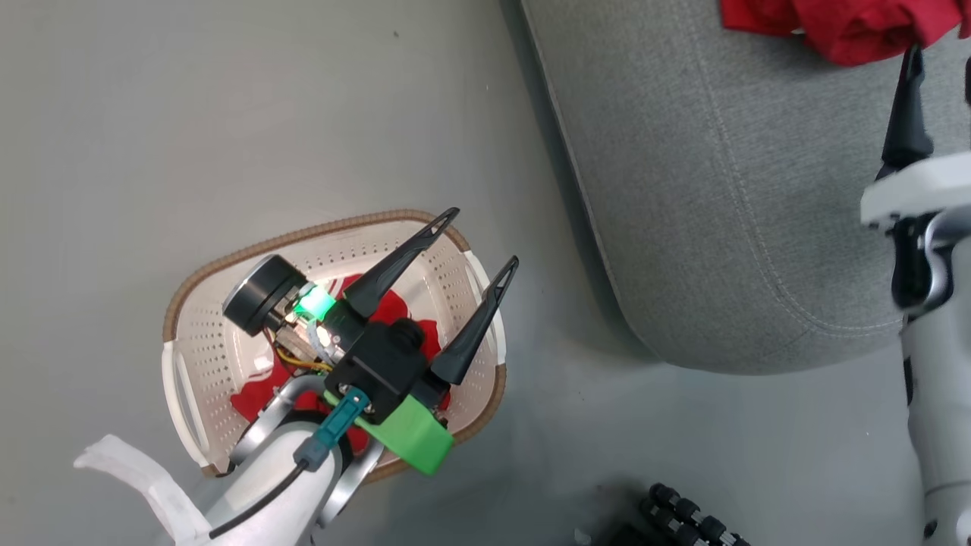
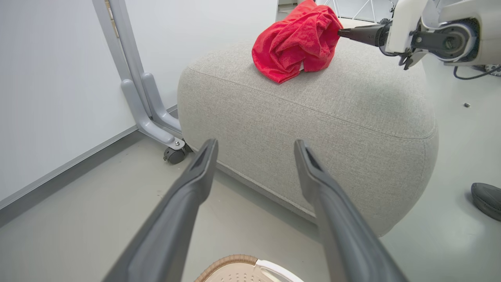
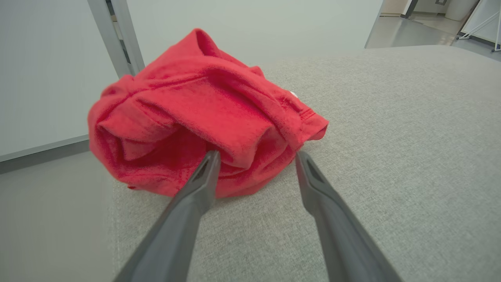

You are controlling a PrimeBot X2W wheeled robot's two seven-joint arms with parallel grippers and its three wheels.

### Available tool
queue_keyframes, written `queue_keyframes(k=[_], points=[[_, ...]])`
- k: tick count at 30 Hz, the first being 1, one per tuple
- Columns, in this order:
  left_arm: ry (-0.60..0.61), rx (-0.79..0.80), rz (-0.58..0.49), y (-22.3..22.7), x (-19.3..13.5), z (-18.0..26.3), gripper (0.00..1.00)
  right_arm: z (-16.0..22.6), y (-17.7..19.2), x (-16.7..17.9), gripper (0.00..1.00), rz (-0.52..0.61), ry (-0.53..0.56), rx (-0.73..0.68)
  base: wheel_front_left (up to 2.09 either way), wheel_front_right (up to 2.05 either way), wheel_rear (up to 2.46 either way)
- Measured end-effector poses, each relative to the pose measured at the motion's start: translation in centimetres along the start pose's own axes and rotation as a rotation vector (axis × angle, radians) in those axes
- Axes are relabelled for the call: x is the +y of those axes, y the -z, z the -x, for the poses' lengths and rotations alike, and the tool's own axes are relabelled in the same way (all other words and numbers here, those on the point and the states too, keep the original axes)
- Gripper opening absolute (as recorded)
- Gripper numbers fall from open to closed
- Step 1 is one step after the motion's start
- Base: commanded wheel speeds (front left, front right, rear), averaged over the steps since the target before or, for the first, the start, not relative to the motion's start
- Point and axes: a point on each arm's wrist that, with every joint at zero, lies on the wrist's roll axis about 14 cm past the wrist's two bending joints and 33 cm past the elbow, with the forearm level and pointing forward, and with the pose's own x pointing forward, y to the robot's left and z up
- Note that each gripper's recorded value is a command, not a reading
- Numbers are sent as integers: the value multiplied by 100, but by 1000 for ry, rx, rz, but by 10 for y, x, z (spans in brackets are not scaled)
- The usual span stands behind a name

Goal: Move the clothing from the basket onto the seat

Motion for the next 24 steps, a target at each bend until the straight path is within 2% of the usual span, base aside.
queue_keyframes(k=[8, 18, 24], points=[[-94, -51, 26, -21, -2, 14, 100, 55, -5, 12, 100, -16, -39, -36, 0, 0, 0], [-310, -81, 21, -39, 18, 52, 100, 111, -35, 72, 100, -45, -217, -146, 0, 0, 0], [-473, -90, 8, -47, 38, 88, 100, 132, -47, 106, 100, -78, -319, -173, 0, 0, 0]])
